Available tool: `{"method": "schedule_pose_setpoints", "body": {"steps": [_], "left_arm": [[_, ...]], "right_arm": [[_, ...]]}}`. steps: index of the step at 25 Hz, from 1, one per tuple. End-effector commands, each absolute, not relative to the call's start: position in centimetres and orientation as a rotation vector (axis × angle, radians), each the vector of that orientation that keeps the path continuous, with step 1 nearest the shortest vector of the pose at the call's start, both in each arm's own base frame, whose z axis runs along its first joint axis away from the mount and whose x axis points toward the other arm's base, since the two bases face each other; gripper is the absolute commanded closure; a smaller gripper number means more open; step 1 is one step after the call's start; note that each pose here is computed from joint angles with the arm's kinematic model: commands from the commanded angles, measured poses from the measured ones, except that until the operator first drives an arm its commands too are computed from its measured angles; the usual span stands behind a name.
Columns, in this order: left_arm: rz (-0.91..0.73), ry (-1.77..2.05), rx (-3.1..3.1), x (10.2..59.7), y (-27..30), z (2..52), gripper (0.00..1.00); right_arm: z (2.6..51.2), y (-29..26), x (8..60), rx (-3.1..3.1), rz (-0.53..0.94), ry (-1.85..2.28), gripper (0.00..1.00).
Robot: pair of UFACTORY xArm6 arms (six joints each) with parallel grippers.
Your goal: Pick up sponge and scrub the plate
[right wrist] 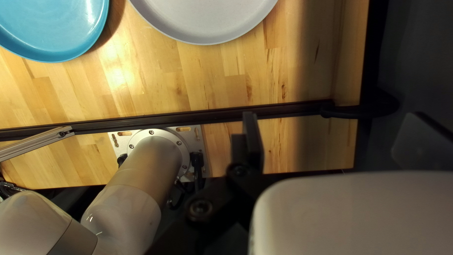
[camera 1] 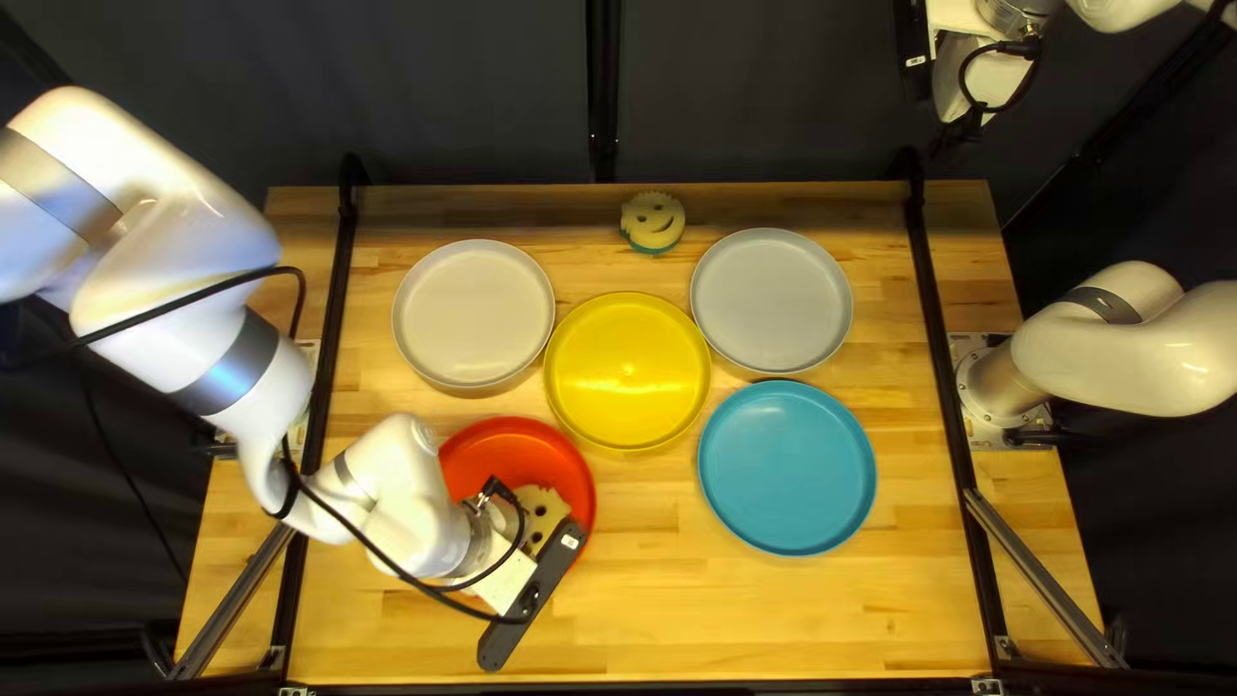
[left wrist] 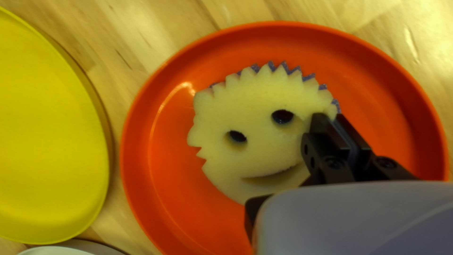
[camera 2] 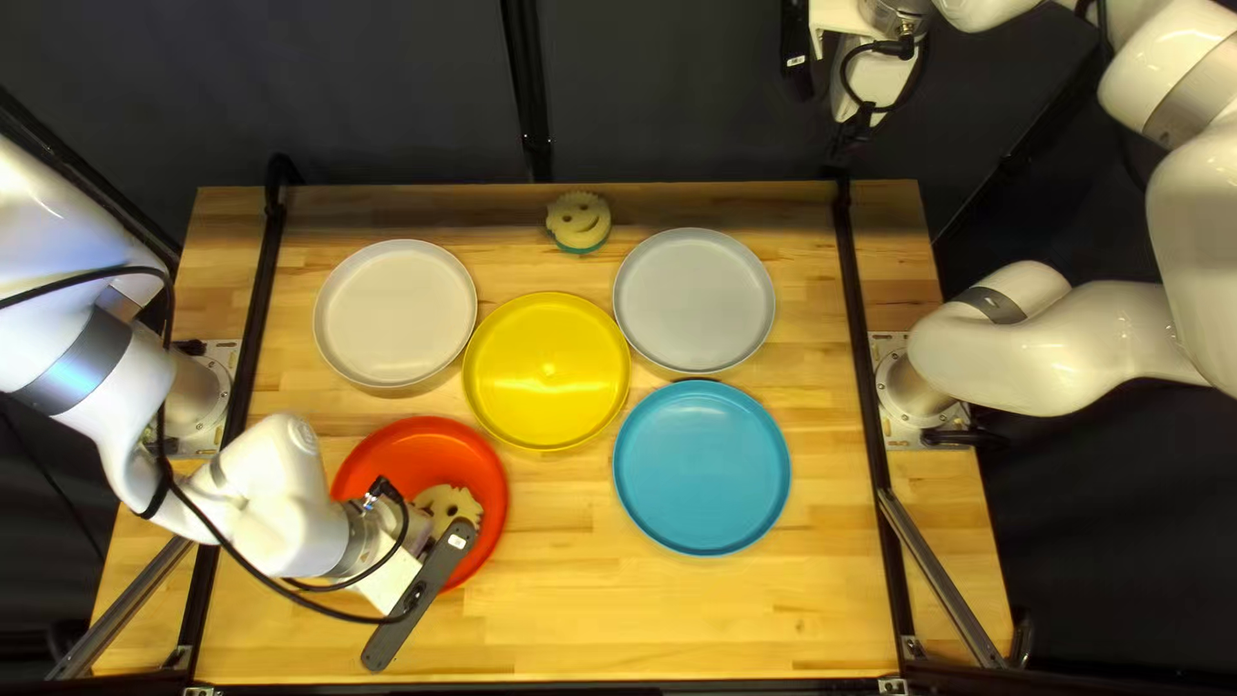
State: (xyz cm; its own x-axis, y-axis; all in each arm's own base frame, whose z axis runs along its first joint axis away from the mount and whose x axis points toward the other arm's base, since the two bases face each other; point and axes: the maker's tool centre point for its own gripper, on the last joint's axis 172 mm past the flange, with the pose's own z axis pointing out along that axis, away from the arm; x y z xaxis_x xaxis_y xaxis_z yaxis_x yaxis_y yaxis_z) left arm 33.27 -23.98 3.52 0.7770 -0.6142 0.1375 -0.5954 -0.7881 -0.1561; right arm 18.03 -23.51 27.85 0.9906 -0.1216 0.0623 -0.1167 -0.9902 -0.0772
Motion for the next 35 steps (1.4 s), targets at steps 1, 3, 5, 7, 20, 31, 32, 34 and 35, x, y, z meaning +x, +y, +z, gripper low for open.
{"method": "schedule_pose_setpoints", "body": {"steps": [1,3,5,7,20,31,32,34,35], "left_arm": [[-0.247,0.954,-2.885,31.1,-23.8,3.7,1.0],[-0.237,0.943,-2.891,30.9,-23.4,3.7,1.0],[-0.233,0.934,-2.895,31.0,-22.6,3.8,1.0],[-0.232,0.921,-2.9,31.5,-21.3,3.8,1.0],[-0.251,0.922,-2.903,35.0,-17.0,4.6,1.0],[-0.298,0.949,-2.875,35.6,-24.2,4.3,1.0],[-0.301,0.952,-2.87,35.7,-24.5,4.3,1.0],[-0.305,0.958,-2.863,35.8,-24.8,4.4,1.0],[-0.305,0.959,-2.862,35.7,-24.6,4.3,1.0]], "right_arm": [[27.8,-23.5,18.0,-3.061,-0.103,0.184,0.0],[27.8,-23.5,18.0,-3.061,-0.103,0.184,0.0],[27.8,-23.5,18.0,-3.061,-0.103,0.184,0.0],[27.8,-23.5,18.0,-3.061,-0.103,0.184,0.0],[27.8,-23.5,18.0,-3.061,-0.103,0.184,0.0],[27.8,-23.5,18.0,-3.061,-0.103,0.184,0.0],[27.8,-23.5,18.0,-3.061,-0.103,0.184,0.0],[27.8,-23.5,18.0,-3.061,-0.103,0.184,0.0],[27.8,-23.5,18.0,-3.061,-0.103,0.184,0.0]]}}
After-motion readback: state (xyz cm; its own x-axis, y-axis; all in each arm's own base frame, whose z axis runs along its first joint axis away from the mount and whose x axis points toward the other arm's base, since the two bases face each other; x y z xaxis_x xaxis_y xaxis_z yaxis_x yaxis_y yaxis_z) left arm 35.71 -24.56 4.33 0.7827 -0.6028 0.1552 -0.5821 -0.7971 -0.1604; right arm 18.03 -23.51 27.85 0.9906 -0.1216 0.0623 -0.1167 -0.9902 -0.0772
